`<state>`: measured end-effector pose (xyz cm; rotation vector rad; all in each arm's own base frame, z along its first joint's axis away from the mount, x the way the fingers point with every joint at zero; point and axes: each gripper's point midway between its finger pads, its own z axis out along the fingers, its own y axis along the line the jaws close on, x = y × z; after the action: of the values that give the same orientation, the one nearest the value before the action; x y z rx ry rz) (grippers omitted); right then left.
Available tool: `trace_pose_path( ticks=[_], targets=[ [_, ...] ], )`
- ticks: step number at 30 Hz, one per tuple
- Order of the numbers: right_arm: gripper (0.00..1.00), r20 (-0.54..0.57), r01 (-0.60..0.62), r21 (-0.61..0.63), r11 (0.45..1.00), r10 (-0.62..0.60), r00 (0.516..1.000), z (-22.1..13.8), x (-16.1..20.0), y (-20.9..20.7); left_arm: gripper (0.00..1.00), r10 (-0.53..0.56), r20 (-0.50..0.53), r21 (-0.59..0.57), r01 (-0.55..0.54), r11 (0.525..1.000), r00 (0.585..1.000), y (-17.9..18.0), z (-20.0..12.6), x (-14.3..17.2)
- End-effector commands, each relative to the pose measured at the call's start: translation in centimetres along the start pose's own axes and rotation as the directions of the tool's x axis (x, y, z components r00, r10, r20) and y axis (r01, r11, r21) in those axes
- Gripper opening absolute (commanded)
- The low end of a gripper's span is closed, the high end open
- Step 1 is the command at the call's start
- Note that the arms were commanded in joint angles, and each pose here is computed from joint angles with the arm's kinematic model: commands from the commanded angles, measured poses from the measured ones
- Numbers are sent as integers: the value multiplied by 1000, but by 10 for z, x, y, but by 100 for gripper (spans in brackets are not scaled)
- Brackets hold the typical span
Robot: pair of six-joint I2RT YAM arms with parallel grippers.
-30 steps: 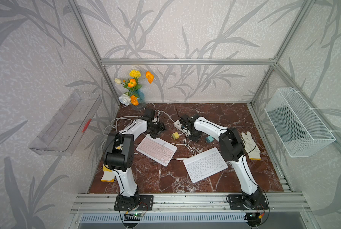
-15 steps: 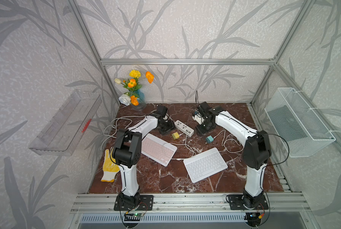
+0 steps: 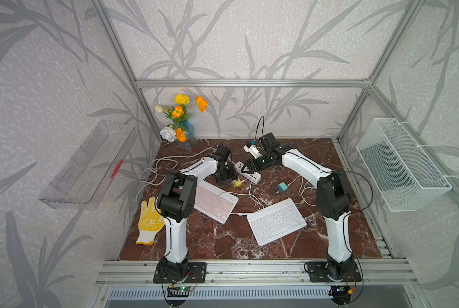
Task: Unplug the wireless keyboard
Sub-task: Pick up the plug from the center of the board.
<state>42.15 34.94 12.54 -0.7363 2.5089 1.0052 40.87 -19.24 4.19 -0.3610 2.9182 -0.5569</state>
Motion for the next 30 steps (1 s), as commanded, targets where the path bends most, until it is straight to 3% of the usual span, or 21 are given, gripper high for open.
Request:
trace_pose_path(
  ticks=[1, 10, 22, 25, 30],
  targets=[
    [61, 40, -8, -82, 997, 11, 999, 16, -18, 7, 61, 4, -53, -66, -8, 998, 999, 20, 15, 13],
    [61, -79, -84, -47, 995, 80, 994, 43, 33, -20, 60, -38, -50, -57, 35, 998, 998, 32, 15, 12],
    [61, -136, -131, 5, 991, 130, 982, 56, 103, -5, 66, -130, 15, 27, 130, 991, 991, 36, -9, 1],
    [61, -115, -105, -19, 994, 102, 988, 53, 103, 4, 67, -157, 27, 65, 155, 986, 987, 33, -16, 0],
    [61, -23, 39, -57, 998, -41, 999, 26, 65, 24, 67, -188, 34, 115, 183, 976, 982, 26, -22, 1]
  ],
)
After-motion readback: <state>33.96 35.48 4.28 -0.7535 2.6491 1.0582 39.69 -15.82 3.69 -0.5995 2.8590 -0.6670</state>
